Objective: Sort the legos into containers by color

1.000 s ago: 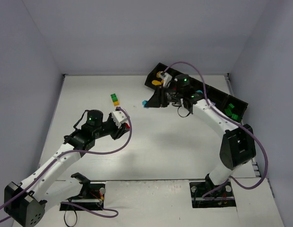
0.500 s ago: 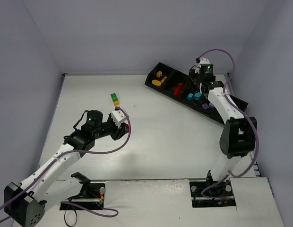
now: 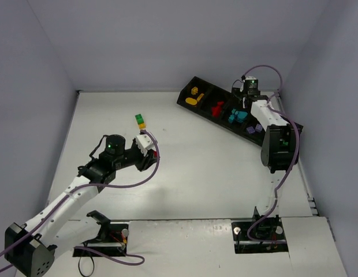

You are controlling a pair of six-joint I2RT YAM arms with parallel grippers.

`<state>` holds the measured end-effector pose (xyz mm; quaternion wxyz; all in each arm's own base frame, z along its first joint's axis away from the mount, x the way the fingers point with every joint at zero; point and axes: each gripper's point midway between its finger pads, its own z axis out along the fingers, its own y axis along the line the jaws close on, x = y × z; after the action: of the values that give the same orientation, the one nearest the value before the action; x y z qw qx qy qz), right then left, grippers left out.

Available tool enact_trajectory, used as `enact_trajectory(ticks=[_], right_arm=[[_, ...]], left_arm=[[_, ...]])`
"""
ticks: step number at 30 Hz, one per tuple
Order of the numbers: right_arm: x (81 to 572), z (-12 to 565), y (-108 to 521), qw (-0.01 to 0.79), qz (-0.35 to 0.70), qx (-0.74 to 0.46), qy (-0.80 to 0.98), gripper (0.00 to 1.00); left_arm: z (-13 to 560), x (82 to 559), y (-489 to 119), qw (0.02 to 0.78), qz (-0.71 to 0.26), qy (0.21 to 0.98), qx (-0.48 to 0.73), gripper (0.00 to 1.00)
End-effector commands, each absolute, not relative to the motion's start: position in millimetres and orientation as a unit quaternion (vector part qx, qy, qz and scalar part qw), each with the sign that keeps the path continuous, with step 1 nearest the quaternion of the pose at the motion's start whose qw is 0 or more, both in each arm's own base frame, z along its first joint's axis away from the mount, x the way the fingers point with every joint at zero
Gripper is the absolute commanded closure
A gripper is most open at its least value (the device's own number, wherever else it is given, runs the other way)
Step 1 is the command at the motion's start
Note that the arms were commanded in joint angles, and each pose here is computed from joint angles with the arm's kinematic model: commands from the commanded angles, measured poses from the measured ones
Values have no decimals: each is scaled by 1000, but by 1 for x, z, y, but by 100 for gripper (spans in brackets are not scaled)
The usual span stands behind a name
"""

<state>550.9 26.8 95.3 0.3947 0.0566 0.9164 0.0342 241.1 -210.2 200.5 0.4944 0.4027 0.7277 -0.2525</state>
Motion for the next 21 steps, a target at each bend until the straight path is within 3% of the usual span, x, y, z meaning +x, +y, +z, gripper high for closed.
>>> enact_trajectory(ticks=[1,6,9,14,21], right_arm=[[570,148,30,453,46,43,889,39],[548,189,57,472,109,13,874,36],[513,218,102,463,218,-28,858,37],[421,243,210,379,407,-140,819,37],[315,253,311,279,511,-230,780,36]], left_arm=[[231,247,-219,534,-265,693,406,100],[235,245,-223,536,-274,681,417,100],[238,245,-224,542,-273,673,422,100],[243,251,-223,548,-258,670,429,100],[246,257,-225,547,-249,667,440,100]])
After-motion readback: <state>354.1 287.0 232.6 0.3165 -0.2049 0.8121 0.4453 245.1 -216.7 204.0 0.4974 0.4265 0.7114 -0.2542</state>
